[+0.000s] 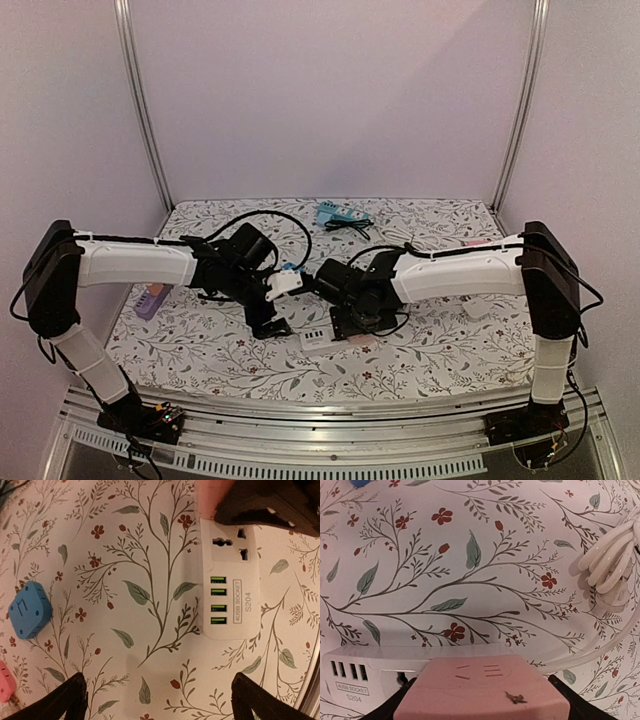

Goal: Insert the plug
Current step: Insert the plug into the socket, then pick up the plug from the center of the board.

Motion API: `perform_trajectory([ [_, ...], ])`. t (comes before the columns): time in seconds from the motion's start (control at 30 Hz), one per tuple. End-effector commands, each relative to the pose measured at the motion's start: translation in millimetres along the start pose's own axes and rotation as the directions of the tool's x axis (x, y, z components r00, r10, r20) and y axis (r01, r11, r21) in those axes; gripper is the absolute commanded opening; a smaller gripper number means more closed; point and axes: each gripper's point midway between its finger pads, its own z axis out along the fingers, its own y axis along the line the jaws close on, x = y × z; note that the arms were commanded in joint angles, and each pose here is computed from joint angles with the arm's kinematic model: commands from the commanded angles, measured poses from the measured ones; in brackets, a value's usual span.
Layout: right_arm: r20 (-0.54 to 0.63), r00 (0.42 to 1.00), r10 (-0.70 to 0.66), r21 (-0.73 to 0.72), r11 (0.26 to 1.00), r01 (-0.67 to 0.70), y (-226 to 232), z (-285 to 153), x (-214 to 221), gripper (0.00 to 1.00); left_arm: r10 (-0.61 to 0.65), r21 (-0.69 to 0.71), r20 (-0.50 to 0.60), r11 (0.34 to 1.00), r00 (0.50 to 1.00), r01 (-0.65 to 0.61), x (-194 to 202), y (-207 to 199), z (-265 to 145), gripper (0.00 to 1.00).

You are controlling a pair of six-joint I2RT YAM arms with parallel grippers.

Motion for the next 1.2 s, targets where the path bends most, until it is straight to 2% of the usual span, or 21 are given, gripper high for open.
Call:
perform_trajectory([
  [0.0, -0.270, 0.957, -0.103, 0.256, 0.951, 0.175, -64, 33, 55, 0.95, 0.004, 0.016, -0.015, 1.000, 1.000, -0.003, 1, 1, 0, 0.99],
  [0.07, -0.224, 0.970, -0.091, 0.231, 0.962, 0.143, -54, 20, 39, 0.99, 0.007, 0.018, -0.014, 1.000, 1.000, -0.007, 1, 1, -1, 1.00],
  [0.37, -0.056, 0.994, -0.093, 0.086, 0.992, 0.097, -24, -35, -21, 0.99, 0.042, 0.007, 0.007, 0.999, 0.999, -0.042, -5, 9, -20, 0.99],
  [0.53, 0.087, 0.995, -0.047, -0.013, 0.999, 0.049, -24, -84, -57, 0.99, -0.078, -0.047, 0.069, 0.996, 0.995, 0.082, -12, 54, -47, 0.99],
  [0.7, 0.171, 0.985, -0.020, -0.085, 0.996, 0.035, -31, -114, -75, 0.99, -0.229, -0.127, 0.092, 0.963, 0.969, 0.239, -17, 113, -63, 0.99],
  [0.83, 0.233, 0.972, 0.040, -0.104, 0.994, -0.017, -57, -134, -84, 0.99, -0.358, -0.148, 0.099, 0.918, 0.929, 0.369, -14, 145, -64, 1.00],
  [0.97, 0.223, 0.960, 0.168, -0.094, 0.984, -0.150, -108, -131, -83, 0.99, -0.394, -0.142, 0.097, 0.904, 0.914, 0.404, -14, 152, -60, 1.00],
  [1.17, 0.124, 0.920, 0.372, 0.032, 0.925, -0.378, -213, -87, -55, 0.99, -0.404, -0.136, 0.069, 0.902, 0.912, 0.410, -9, 150, -56, 1.00],
])
